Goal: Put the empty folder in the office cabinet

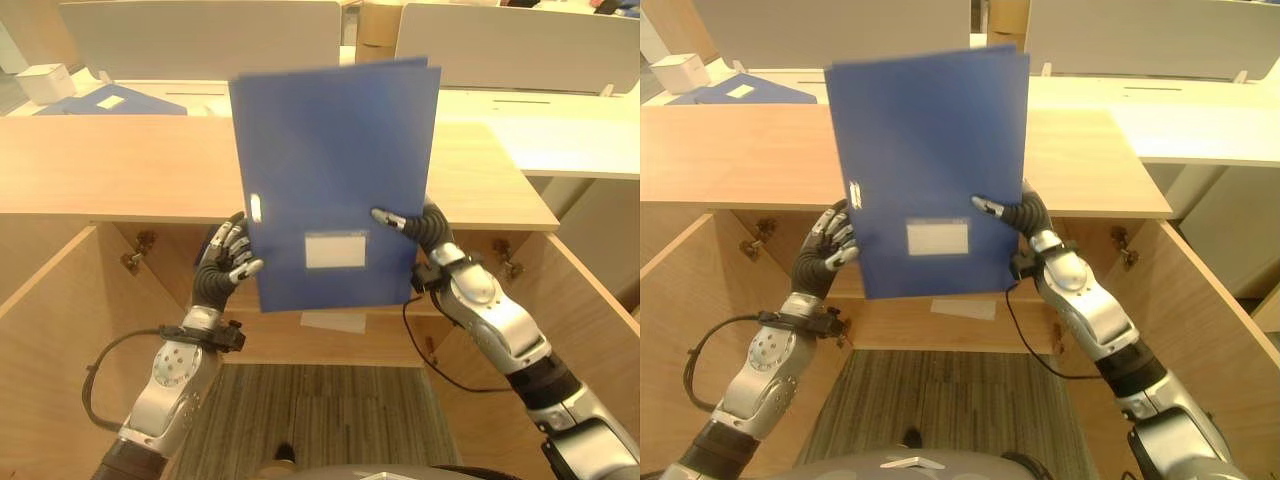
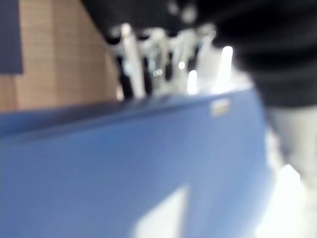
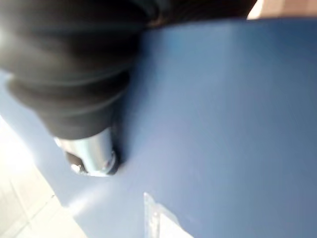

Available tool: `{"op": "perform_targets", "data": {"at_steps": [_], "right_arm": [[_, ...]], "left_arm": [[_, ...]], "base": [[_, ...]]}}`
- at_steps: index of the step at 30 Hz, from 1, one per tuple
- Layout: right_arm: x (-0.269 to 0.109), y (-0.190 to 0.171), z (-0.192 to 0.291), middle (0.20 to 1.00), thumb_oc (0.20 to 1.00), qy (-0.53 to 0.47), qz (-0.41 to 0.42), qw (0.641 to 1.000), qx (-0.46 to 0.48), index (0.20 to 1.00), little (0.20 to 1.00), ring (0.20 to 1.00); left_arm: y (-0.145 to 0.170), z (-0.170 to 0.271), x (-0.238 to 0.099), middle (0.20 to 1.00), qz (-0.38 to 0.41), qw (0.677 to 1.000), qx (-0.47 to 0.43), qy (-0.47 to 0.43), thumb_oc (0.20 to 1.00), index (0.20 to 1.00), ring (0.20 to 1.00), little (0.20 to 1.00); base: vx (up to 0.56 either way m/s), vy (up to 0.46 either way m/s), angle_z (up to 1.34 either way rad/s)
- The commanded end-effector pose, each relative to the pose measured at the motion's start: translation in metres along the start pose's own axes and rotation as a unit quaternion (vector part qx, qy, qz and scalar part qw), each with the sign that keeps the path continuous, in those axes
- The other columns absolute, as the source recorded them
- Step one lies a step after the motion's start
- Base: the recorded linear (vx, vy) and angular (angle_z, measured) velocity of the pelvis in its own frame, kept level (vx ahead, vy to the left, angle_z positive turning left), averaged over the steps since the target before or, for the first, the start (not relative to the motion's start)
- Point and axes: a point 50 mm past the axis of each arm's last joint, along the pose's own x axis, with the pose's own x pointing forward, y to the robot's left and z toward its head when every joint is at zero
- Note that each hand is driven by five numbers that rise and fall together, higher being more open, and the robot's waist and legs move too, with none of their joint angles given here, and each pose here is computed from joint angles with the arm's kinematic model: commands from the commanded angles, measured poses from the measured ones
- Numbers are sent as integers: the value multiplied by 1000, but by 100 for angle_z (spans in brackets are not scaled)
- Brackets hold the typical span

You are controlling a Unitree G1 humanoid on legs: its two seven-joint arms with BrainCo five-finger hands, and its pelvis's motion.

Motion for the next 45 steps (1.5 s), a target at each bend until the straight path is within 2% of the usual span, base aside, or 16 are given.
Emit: {"op": "perform_targets", "data": {"at_steps": [1, 6, 11, 13, 18, 23, 28, 31, 36, 38, 39, 42, 43, 45], "right_arm": [[-12, -9, 15, 200, 200, -81, -12, 995, -64, 200, 200, 200], [-28, -6, 0, 200, 200, -75, -4, 993, -86, 200, 200, 200], [-40, -3, -29, 200, 200, -24, 5, 995, -101, 200, 200, 200], [-49, -3, -50, 200, 200, 23, 15, 991, -133, 200, 200, 200], [-72, -6, -95, 200, 200, 132, 16, 983, -124, 200, 200, 200], [-104, -9, -130, 200, 200, 213, 34, 965, -148, 200, 200, 200], [-119, -11, -149, 200, 200, 258, 20, 957, -134, 200, 200, 200], [-128, -13, -163, 200, 200, 294, -11, 950, -107, 200, 200, 200], [-126, -15, -167, 200, 200, 297, -34, 950, -84, 200, 200, 200], [-121, -16, -167, 200, 200, 295, -39, 952, -77, 200, 200, 200], [-117, -17, -168, 200, 200, 296, -45, 952, -65, 200, 200, 200], [-113, -18, -169, 200, 200, 302, -57, 950, -55, 200, 200, 200], [-110, -19, -170, 200, 200, 308, -62, 948, -46, 200, 200, 200], [-110, -18, -171, 200, 200, 309, -68, 948, -37, 200, 200, 200]], "left_arm": [[16, 14, -3, 1000, 30, 998, 34, -48, 1000, 1000, 1000, 1000], [22, 4, -21, 1000, 55, 997, 39, -30, 1000, 1000, 1000, 1000], [28, -10, -38, 1000, 69, 996, 54, 10, 1000, 1000, 1000, 1000], [35, -24, -48, 1000, 87, 992, 63, 60, 1000, 1000, 1000, 1000], [49, -49, -76, 1000, 119, 976, 104, 153, 1000, 1000, 1000, 1000], [55, -75, -116, 1000, 122, 954, 119, 245, 1000, 1000, 1000, 1000], [55, -91, -136, 1000, 127, 940, 112, 295, 1000, 1000, 1000, 1000], [51, -111, -159, 1000, 133, 919, 81, 363, 1000, 1000, 1000, 1000], [44, -131, -186, 1000, 161, 887, 29, 432, 1000, 1000, 1000, 1000], [40, -140, -201, 1000, 178, 868, 9, 463, 1000, 1000, 1000, 1000], [35, -149, -216, 1000, 190, 845, -21, 499, 1000, 1000, 1000, 1000], [31, -157, -224, 1000, 203, 829, -49, 519, 1000, 1000, 1000, 1000], [29, -162, -229, 1000, 212, 814, -72, 535, 1000, 1000, 1000, 1000], [28, -167, -232, 1000, 197, 801, -62, 563, 1000, 1000, 1000, 1000]], "base": [[-12, -35, 1], [-3, -7, 0], [-5, -2, 1], [-22, -6, 5], [-4, -1, 1], [-6, 2, 8], [-3, 4, 3], [11, 20, 5], [34, 40, 3], [51, 102, 2], [35, 128, 2], [28, 143, 2], [37, 185, 3], [44, 217, 3]]}}
